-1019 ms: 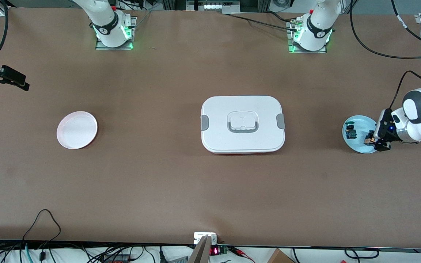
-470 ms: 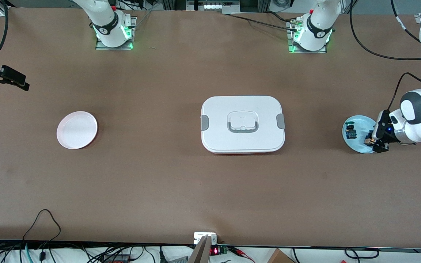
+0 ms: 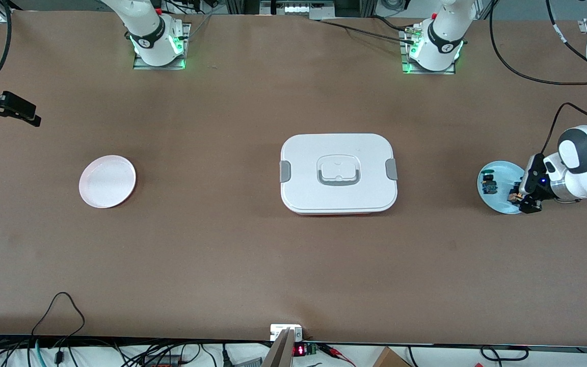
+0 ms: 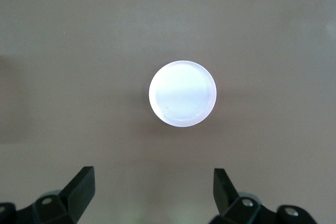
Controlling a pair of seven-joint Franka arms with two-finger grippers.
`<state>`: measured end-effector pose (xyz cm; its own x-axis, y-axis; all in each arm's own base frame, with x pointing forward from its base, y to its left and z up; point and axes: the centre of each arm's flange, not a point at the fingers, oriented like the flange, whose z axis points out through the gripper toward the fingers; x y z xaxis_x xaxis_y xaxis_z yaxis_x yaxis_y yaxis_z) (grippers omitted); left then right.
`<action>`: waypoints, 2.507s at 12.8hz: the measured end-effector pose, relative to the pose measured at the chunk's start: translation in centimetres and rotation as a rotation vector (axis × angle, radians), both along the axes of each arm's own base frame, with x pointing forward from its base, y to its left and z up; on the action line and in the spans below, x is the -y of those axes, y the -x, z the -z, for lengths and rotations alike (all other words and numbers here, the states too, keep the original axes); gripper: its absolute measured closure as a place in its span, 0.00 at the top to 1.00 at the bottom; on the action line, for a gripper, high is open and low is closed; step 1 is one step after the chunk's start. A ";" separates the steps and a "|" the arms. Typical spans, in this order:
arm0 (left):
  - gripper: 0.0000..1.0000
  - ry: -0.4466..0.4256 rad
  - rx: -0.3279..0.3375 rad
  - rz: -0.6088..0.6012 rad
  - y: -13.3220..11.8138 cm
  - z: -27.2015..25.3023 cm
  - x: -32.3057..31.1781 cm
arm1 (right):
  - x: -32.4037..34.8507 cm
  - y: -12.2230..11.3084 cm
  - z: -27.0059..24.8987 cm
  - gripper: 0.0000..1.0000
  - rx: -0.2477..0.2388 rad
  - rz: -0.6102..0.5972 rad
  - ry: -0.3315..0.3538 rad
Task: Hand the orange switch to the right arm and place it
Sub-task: 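Lower the left gripper and close it on the orange switch, then lift the orange switch with the left gripper while the right gripper rises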
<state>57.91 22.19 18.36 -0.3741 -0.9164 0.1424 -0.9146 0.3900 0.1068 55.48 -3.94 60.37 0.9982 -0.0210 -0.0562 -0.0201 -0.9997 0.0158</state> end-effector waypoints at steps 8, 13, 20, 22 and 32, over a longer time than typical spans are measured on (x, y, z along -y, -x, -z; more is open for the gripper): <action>0.72 0.023 0.013 0.038 0.0 0.6 0.0 | 0.0 -0.1 0.1 1.00 -0.003 0.000 0.000; 0.72 0.024 0.022 0.051 -0.3 0.4 0.2 | 0.0 -0.3 0.7 1.00 -0.012 0.000 0.000; 0.72 0.121 -0.108 -0.047 -4.1 -9.6 3.9 | -0.4 -0.4 1.0 1.00 -0.017 0.001 -0.030; 0.72 0.113 -0.155 -0.129 -4.5 -13.1 6.0 | -1.9 -0.5 1.0 1.00 -0.015 -0.008 -0.105; 0.72 0.836 -0.589 -0.432 -5.4 -25.3 34.4 | -9.0 -3.1 6.1 1.00 -0.140 0.005 -0.729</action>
<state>63.30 -12.20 43.69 0.2834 -0.4853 0.8271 -0.8839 0.2025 0.4216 58.53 5.03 54.28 0.9807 0.0658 -0.1843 -0.0711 -0.7575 -0.6490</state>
